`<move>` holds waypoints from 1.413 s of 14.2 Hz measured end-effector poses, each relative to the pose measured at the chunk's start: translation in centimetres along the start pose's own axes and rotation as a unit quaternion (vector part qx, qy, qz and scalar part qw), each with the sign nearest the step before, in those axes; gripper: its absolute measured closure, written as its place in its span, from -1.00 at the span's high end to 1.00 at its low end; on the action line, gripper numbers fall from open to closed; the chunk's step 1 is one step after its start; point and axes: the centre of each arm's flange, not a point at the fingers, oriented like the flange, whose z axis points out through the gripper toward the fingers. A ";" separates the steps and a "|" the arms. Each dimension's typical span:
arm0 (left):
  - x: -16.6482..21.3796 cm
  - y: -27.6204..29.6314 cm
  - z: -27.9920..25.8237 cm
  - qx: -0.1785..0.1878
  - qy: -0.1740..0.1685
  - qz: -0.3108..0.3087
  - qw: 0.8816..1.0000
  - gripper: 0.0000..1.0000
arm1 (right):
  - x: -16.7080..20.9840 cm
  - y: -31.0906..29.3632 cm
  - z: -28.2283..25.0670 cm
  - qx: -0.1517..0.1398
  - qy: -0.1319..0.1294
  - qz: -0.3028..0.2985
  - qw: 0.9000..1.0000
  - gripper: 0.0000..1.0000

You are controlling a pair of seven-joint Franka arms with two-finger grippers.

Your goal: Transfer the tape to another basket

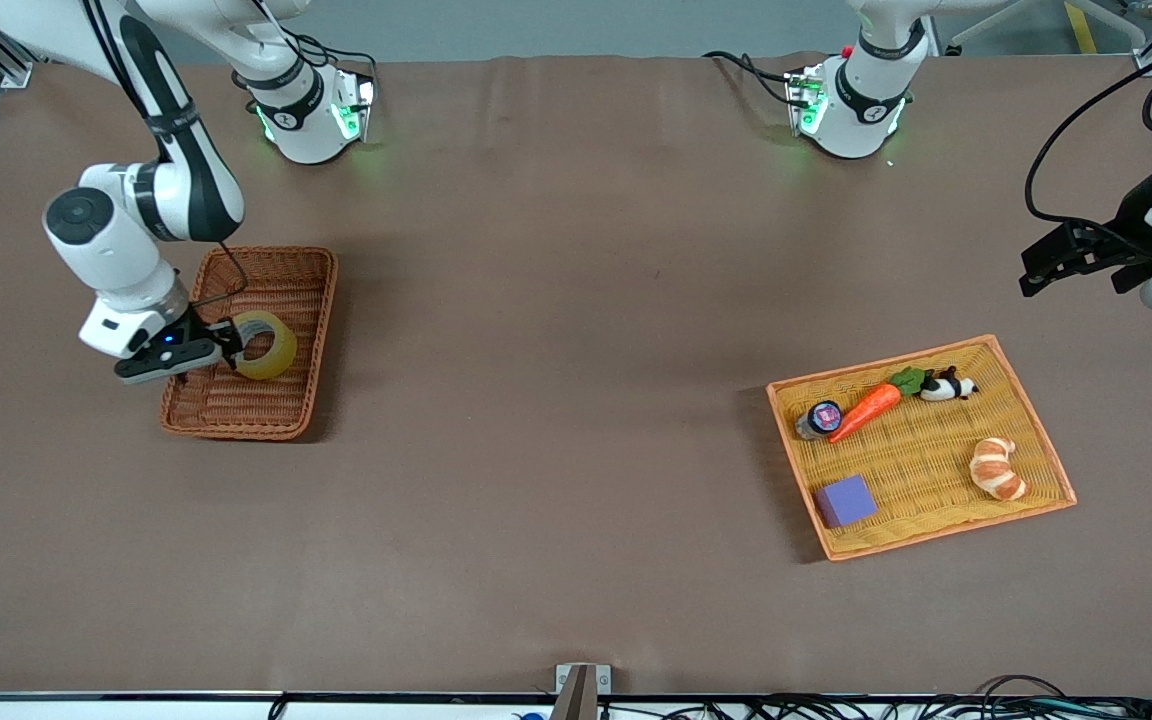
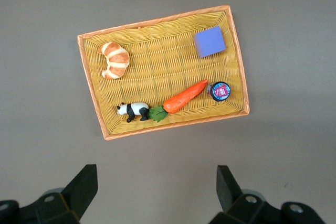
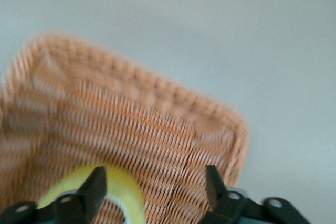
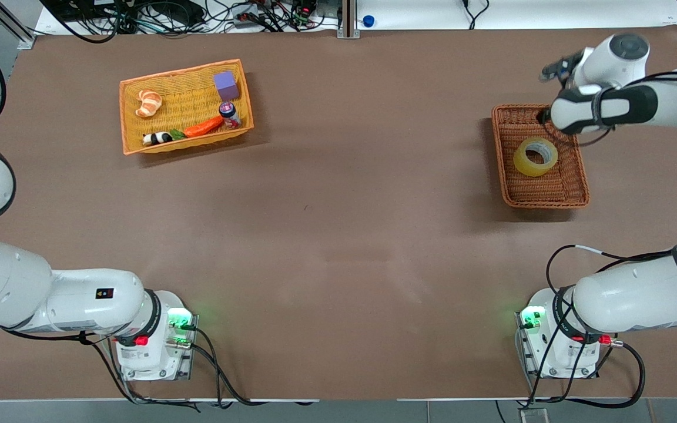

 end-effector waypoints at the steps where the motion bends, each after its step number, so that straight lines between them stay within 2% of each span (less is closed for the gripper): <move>1: 0.0 0.0 0.0 0.000 0.000 0.000 1.000 1.00 | 1.2 0.3 -1.4 -0.004 0.010 0.006 1.000 0.98; 3: 0.0 0.2 0.0 0.000 0.000 0.002 1.000 1.00 | 2.6 1.2 -3.6 -0.008 0.008 0.022 1.000 1.00; 6: 0.0 0.2 0.0 0.000 0.000 0.002 1.000 1.00 | 4.6 3.8 -8.6 -0.008 -0.035 0.046 0.998 1.00; 9: 0.0 0.2 0.0 0.000 0.000 0.002 1.000 1.00 | 6.8 6.0 -15.7 0.029 -0.064 0.092 0.993 1.00; 13: 0.0 0.2 0.0 0.000 0.000 0.002 1.000 1.00 | 7.9 7.6 -23.0 0.062 -0.106 0.112 0.986 1.00; 15: 0.0 0.2 0.0 0.000 0.000 0.002 1.000 1.00 | 7.6 7.7 -24.9 0.083 -0.118 0.131 0.981 1.00; 18: 0.0 0.2 0.0 0.000 0.000 0.002 1.000 1.00 | 7.3 7.4 -28.2 0.084 -0.135 0.184 0.970 1.00; 20: 0.0 0.1 0.0 0.000 0.000 0.001 1.000 1.00 | 7.6 7.5 -31.1 0.081 -0.129 0.193 0.969 1.00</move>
